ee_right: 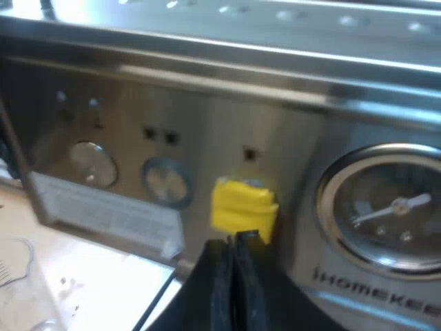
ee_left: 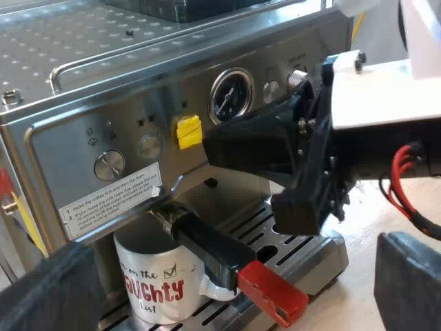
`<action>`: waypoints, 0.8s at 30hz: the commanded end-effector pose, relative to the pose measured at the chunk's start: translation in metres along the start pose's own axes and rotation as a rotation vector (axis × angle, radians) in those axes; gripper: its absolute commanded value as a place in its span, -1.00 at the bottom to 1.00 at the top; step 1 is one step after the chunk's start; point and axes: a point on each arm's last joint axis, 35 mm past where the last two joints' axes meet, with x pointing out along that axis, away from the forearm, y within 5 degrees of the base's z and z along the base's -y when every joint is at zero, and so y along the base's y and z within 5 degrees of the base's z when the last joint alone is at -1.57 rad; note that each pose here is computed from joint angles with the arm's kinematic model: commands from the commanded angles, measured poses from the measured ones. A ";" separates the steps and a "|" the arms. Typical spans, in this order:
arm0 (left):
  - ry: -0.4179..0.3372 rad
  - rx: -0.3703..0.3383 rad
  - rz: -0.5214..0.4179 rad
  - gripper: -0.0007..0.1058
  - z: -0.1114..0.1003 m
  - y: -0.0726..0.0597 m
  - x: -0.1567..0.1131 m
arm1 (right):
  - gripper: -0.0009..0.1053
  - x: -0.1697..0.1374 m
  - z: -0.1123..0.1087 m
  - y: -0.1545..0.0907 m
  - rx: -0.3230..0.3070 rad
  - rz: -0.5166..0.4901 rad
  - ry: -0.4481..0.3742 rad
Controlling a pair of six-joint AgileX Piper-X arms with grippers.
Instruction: Place mug into machine
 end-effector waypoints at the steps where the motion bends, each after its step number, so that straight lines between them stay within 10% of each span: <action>1: -0.006 -0.006 -0.011 0.54 0.002 -0.002 -0.002 | -0.98 0.003 0.006 -0.006 0.011 -0.019 -0.023; 24: -0.006 -0.006 -0.013 0.54 0.002 -0.002 -0.002 | -0.98 0.026 -0.005 -0.008 0.033 -0.131 -0.016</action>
